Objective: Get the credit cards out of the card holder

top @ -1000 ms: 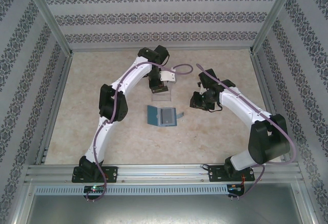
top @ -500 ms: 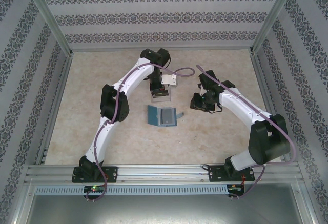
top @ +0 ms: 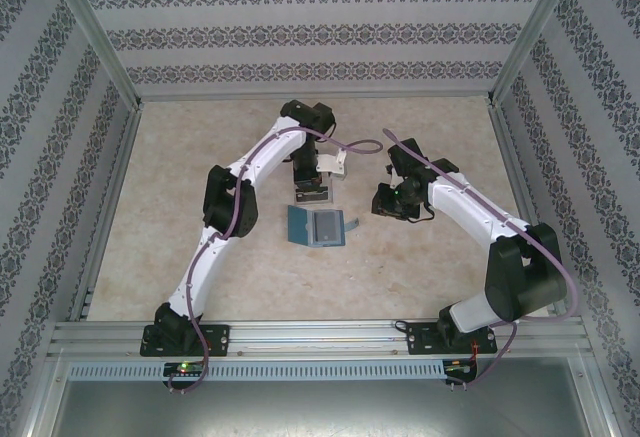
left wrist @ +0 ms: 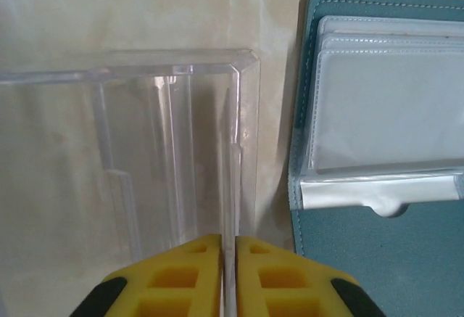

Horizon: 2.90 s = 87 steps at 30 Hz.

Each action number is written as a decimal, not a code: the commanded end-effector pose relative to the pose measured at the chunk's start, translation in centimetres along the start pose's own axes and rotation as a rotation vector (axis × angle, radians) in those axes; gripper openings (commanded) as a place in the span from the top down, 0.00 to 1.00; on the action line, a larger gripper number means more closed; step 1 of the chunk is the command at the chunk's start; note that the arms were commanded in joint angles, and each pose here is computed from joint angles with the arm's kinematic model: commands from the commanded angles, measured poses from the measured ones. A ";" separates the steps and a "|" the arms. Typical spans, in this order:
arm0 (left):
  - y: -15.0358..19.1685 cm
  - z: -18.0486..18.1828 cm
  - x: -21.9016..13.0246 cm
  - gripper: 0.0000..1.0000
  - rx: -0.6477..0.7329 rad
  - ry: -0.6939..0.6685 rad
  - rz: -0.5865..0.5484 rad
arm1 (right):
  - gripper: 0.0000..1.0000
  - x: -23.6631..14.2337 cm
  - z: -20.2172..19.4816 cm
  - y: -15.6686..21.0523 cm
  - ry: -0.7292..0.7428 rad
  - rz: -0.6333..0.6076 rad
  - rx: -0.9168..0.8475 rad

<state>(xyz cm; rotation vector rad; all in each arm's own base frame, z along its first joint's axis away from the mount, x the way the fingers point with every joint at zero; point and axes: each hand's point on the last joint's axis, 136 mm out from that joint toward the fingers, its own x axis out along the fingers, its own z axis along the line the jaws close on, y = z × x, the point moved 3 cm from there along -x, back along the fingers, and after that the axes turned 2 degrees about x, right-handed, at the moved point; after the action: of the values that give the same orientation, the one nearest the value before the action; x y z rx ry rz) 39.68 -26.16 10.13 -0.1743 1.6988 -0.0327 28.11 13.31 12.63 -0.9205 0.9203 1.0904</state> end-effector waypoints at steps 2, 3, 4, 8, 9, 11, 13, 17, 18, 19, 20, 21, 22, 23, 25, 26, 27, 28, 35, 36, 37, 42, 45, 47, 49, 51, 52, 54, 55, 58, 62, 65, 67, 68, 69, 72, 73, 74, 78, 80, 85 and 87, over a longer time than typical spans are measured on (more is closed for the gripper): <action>-0.5 -0.7 -1.1 0.75 0.029 -0.005 0.006 | 0.70 0.0 -0.4 0.0 0.005 -0.004 0.013; -0.5 -0.6 -1.3 0.74 0.029 -0.018 0.001 | 0.70 0.0 -0.4 0.0 0.004 -0.004 0.014; -0.6 -0.4 -1.6 0.74 0.034 -0.033 -0.002 | 0.70 0.0 -0.4 0.0 0.003 -0.005 0.013; -0.6 0.6 -2.6 0.74 0.037 -0.112 0.009 | 0.70 0.1 -0.3 -0.1 0.000 -0.004 0.015; -0.5 0.8 -2.8 0.74 0.037 -0.133 0.016 | 0.70 0.1 -0.3 -0.2 0.000 -0.005 0.015; -0.4 1.5 -3.1 0.74 0.029 -0.179 0.029 | 0.70 0.2 -0.3 -0.2 -0.002 -0.002 0.014; -0.4 2.0 -3.5 0.75 0.022 -0.216 0.037 | 0.70 0.4 -0.3 -0.2 -0.002 0.002 0.015; -0.6 2.4 -4.2 0.74 0.015 -0.251 0.024 | 0.70 0.5 -0.1 -0.2 -0.005 0.003 0.011; -0.6 2.6 -4.3 0.73 0.012 -0.262 0.021 | 0.70 0.5 -0.1 -0.2 -0.006 0.003 0.011; -0.7 2.8 -4.5 0.71 0.006 -0.285 0.018 | 0.70 0.4 -0.1 -0.2 -0.006 0.002 0.010; -0.7 3.1 -4.7 0.71 -0.002 -0.301 0.015 | 0.70 0.4 0.0 -0.2 -0.007 0.002 0.009; -0.8 3.2 -4.8 0.71 -0.001 -0.310 0.013 | 0.70 0.4 0.0 -0.3 -0.008 0.001 0.010; -0.9 3.3 -4.9 0.71 -0.001 -0.319 0.008 | 0.70 0.4 0.0 -0.3 -0.009 0.000 0.008; -0.9 3.3 -5.0 0.71 -0.001 -0.323 0.004 | 0.70 0.4 0.1 -0.3 -0.008 0.002 0.008; -1.0 3.4 -5.0 0.71 0.000 -0.329 0.002 | 0.70 0.4 0.1 -0.3 -0.008 0.001 0.006; -0.9 3.5 -4.8 0.71 -0.001 -0.330 0.007 | 0.70 0.4 0.0 -0.3 -0.007 0.002 0.006; -0.8 3.7 -4.6 0.71 -0.001 -0.333 0.010 | 0.70 0.4 0.1 -0.4 -0.008 0.003 0.004; -0.8 3.7 -4.4 0.71 -0.001 -0.334 0.014 | 0.70 0.4 0.1 -0.4 -0.009 0.000 0.004; -0.5 3.9 -2.6 0.65 -0.016 -0.320 0.027 | 0.70 0.5 0.2 -0.4 -0.010 0.005 0.003; -0.5 3.8 -2.5 0.64 -0.019 -0.319 0.030 | 0.70 0.4 0.2 -0.4 -0.010 0.005 0.002; -0.5 3.7 -2.4 0.63 -0.018 -0.316 0.033 | 0.70 0.5 0.2 -0.4 -0.011 0.005 0.003; -0.5 3.5 -2.3 0.62 -0.019 -0.320 0.041 | 0.70 0.3 0.3 -0.5 -0.012 0.002 -0.001; -0.7 3.5 -3.0 0.62 -0.015 -0.338 0.035 | 0.70 0.2 0.3 -0.5 -0.011 0.002 0.000; -1.0 3.3 -3.8 0.62 -0.010 -0.357 0.021 | 0.70 0.1 0.5 -0.5 -0.013 0.000 -0.003; -1.3 3.1 -4.6 0.62 -0.002 -0.372 0.008 | 0.70 0.0 0.5 -0.6 -0.014 -0.005 -0.004; -1.6 3.0 -5.3 0.62 0.001 -0.388 -0.004 | 0.70 0.0 0.6 -0.6 -0.015 -0.006 -0.005; -1.7 2.9 -5.5 0.62 0.002 -0.390 -0.009 | 0.70 -0.1 0.6 -0.6 -0.016 -0.007 -0.007; -1.8 2.8 -6.0 0.62 -0.003 -0.402 -0.019 | 0.70 -0.1 0.8 -0.6 -0.020 -0.008 -0.009; -1.8 2.8 -6.3 0.62 -0.009 -0.407 -0.023 | 0.70 -0.1 0.9 -0.6 -0.021 -0.008 -0.011; -2.1 3.0 -7.3 0.63 -0.056 -0.443 -0.052 | 0.71 -0.2 1.4 -0.5 -0.030 -0.005 -0.024; -2.8 2.9 -9.5 0.66 -0.220 -0.485 -0.163 | 0.71 0.1 2.7 -0.1 -0.056 0.005 -0.041; -3.1 2.0 -10.8 0.66 -0.360 -0.472 -0.259 | 0.71 0.5 4.1 0.1 -0.102 0.019 -0.052; -3.0 1.4 -11.4 0.66 -0.454 -0.467 -0.317 | 0.71 0.8 5.2 0.4 -0.144 0.035 -0.052; -2.9 1.1 -11.8 0.66 -0.508 -0.470 -0.348 | 0.71 1.0 5.7 0.5 -0.162 0.041 -0.058; -2.7 0.9 -12.1 0.66 -0.567 -0.475 -0.377 | 0.71 1.2 6.2 0.7 -0.176 0.050 -0.063; -2.3 -0.2 -12.6 0.63 -0.714 -0.450 -0.455 | 0.71 1.9 7.5 1.0 -0.209 0.075 -0.077; -2.2 -0.5 -12.6 0.63 -0.757 -0.436 -0.476 | 0.71 2.1 7.8 1.1 -0.216 0.081 -0.080; -2.2 -1.0 -12.6 0.63 -0.799 -0.406 -0.502 | 0.71 2.5 8.0 1.2 -0.218 0.091 -0.082; -2.4 -2.6 -11.7 0.64 -0.973 -0.286 -0.639 | 0.71 3.7 8.4 1.2 -0.214 0.119 -0.090; -2.3 -3.1 -11.2 0.64 -1.053 -0.246 -0.692 | 0.71 4.3 8.3 1.2 -0.206 0.132 -0.088; -2.4 -4.6 -9.3 0.66 -1.197 -0.092 -0.760 | 0.71 5.6 7.2 1.2 -0.147 0.143 -0.090; -2.6 -5.3 -8.1 0.67 -1.224 -0.029 -0.741 | 0.72 6.1 6.6 1.2 -0.122 0.144 -0.087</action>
<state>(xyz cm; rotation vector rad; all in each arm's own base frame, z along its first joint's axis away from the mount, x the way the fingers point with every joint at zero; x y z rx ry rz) 36.13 -26.02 17.85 -1.4904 1.2696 0.4800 28.77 21.83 9.42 -0.8267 0.8411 1.3143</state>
